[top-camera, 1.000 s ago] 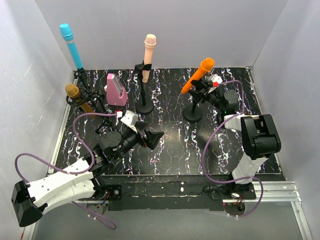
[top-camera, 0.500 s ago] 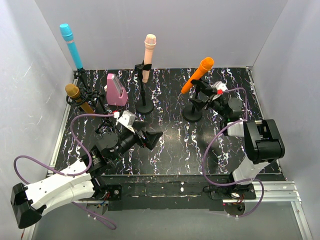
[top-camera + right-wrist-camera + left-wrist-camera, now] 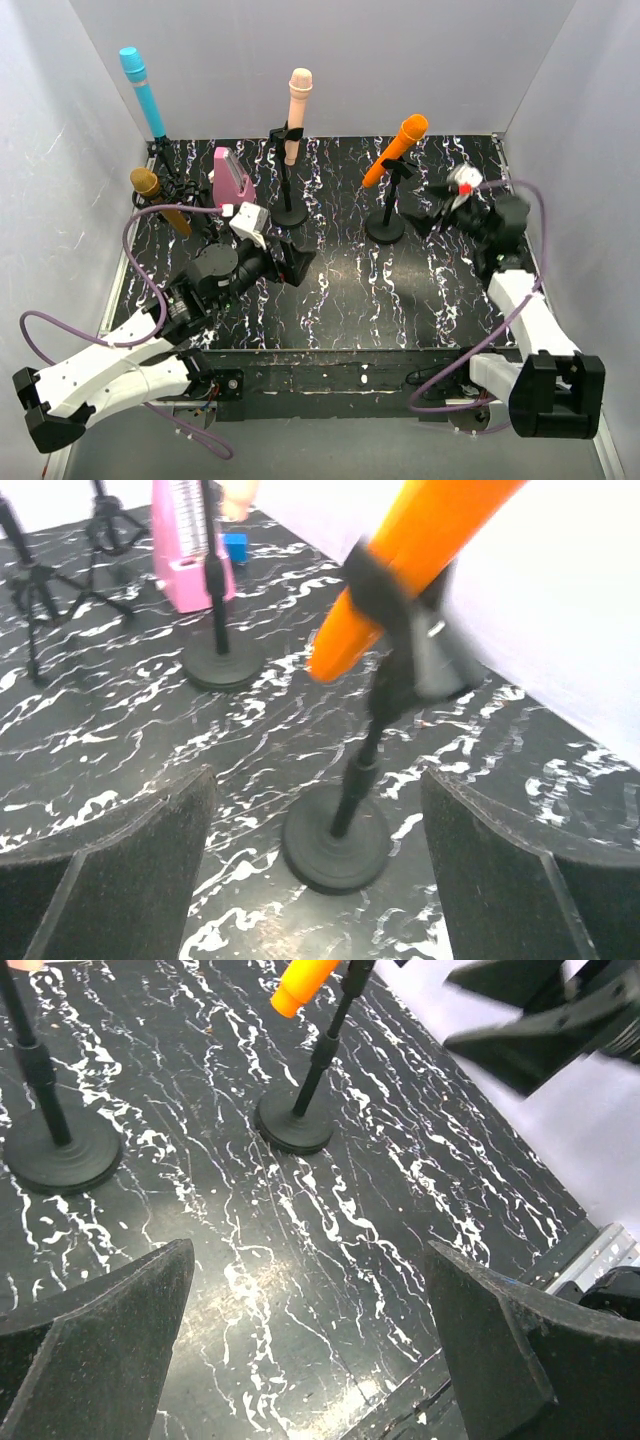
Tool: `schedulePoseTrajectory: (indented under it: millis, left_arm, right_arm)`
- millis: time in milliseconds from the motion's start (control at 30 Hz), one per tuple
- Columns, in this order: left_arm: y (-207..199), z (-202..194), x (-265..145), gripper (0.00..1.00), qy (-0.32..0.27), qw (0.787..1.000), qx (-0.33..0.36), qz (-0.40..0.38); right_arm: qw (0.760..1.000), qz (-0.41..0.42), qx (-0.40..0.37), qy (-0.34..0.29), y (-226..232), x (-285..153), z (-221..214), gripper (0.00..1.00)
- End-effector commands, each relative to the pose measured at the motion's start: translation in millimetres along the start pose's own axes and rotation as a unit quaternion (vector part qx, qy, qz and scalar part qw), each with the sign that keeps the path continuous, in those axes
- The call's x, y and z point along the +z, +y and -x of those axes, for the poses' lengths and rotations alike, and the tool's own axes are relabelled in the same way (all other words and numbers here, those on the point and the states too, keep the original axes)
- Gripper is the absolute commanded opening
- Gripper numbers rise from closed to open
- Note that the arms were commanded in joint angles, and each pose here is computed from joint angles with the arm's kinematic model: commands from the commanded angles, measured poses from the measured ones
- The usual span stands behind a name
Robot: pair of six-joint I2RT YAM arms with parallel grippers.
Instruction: Attach the microphones to the stand
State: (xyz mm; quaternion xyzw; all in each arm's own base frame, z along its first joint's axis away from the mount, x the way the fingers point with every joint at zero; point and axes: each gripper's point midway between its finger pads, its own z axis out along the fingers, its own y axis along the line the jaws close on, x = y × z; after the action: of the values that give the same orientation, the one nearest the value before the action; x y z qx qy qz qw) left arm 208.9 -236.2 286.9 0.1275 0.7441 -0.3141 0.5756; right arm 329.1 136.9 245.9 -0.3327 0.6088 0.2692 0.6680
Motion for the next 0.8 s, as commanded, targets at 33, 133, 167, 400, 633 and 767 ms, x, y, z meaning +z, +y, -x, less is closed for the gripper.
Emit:
schedulePoseTrajectory:
  millis: [33,133,167,400,633,767]
  left_arm:
    - [19.8,-8.6,-15.4,0.98,0.069,0.996,0.022,0.058]
    - [19.8,0.0,-25.1,0.98,0.07,0.995,0.024,0.06]
    - [18.2,7.5,-29.1,0.98,0.062,0.996,0.023,0.056]
    - [-8.1,90.8,-56.7,0.98,-0.022,1.0,0.006,0.013]
    - [-25.5,112.4,-76.7,0.98,-0.038,0.999,-0.012,-0.033]
    - [-25.2,111.7,-84.8,0.98,-0.038,0.998,-0.021,-0.038]
  right_arm:
    - [0.957,-0.078,0.1,0.261,0.8,-65.1,-21.1,0.91]
    - [0.945,-0.151,0.128,0.262,2.6,-94.2,-5.5,0.95]
    - [0.944,-0.183,0.125,0.245,5.0,-104.6,8.4,0.98]
    - [0.932,-0.242,0.215,0.164,34.6,-129.0,73.1,0.98]
    - [0.92,-0.298,0.207,0.145,31.3,-148.5,100.5,0.98]
    - [0.916,-0.322,0.203,0.125,33.0,-157.3,111.0,0.98]
